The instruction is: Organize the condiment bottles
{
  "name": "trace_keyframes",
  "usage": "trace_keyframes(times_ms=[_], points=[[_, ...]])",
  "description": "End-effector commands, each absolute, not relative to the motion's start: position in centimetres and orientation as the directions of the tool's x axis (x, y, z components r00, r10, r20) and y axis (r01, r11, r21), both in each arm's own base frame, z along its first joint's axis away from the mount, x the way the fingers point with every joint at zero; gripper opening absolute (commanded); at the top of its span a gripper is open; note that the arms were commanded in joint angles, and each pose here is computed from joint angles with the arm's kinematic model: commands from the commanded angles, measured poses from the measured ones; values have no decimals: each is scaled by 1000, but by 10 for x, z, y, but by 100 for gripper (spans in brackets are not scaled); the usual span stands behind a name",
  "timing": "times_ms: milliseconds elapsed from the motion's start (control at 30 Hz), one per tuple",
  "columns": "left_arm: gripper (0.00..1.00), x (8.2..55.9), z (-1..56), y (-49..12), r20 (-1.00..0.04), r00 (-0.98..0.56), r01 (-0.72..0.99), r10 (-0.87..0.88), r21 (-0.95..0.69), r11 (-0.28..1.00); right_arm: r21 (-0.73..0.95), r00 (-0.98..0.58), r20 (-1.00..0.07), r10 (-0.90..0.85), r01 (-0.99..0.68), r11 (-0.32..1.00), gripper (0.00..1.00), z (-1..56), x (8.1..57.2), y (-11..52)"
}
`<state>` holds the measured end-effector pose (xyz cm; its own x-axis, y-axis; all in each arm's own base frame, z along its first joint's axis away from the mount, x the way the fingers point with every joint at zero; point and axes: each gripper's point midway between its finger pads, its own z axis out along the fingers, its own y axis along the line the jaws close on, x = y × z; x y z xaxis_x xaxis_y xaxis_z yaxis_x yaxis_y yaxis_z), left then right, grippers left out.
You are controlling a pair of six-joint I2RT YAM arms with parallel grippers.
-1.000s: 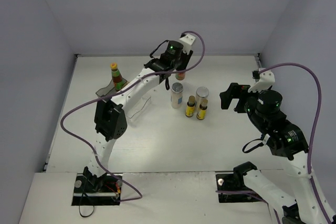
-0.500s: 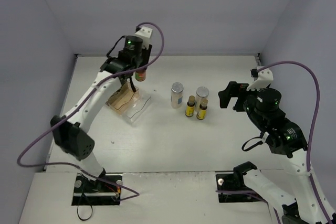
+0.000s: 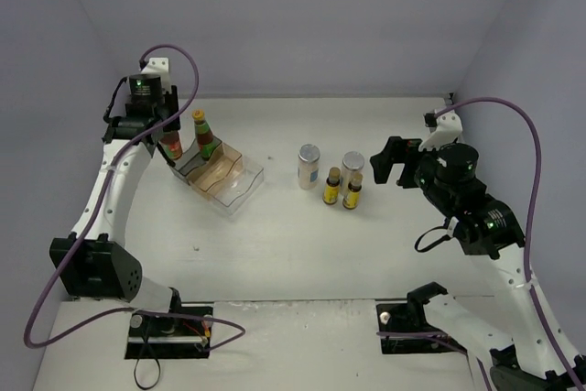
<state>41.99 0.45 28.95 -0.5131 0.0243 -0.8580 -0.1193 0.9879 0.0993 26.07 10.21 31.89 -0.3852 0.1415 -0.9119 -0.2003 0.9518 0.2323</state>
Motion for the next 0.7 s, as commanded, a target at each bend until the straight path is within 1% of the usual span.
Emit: trace_keyframes(times_ms=[0,233,367,667], points=[[0,442,348,0,-951,-307,-103,-15,18,995,240,-299,-941,159,-256,936,100,347,268,111],[0,465,316,3,-938,-346,-100,-31,4,995,232,-299,-942,154,-245,941,100,346,265,107],[0,474,308,4,-939,-342,-102,-35,0,995,229,-302,-941,152,-241,943,100,345,264,106],[0,483,275,9,-929,-361,-109,-80,-43,993,234,-311,-938,154,-238,943,100,339,265,107]])
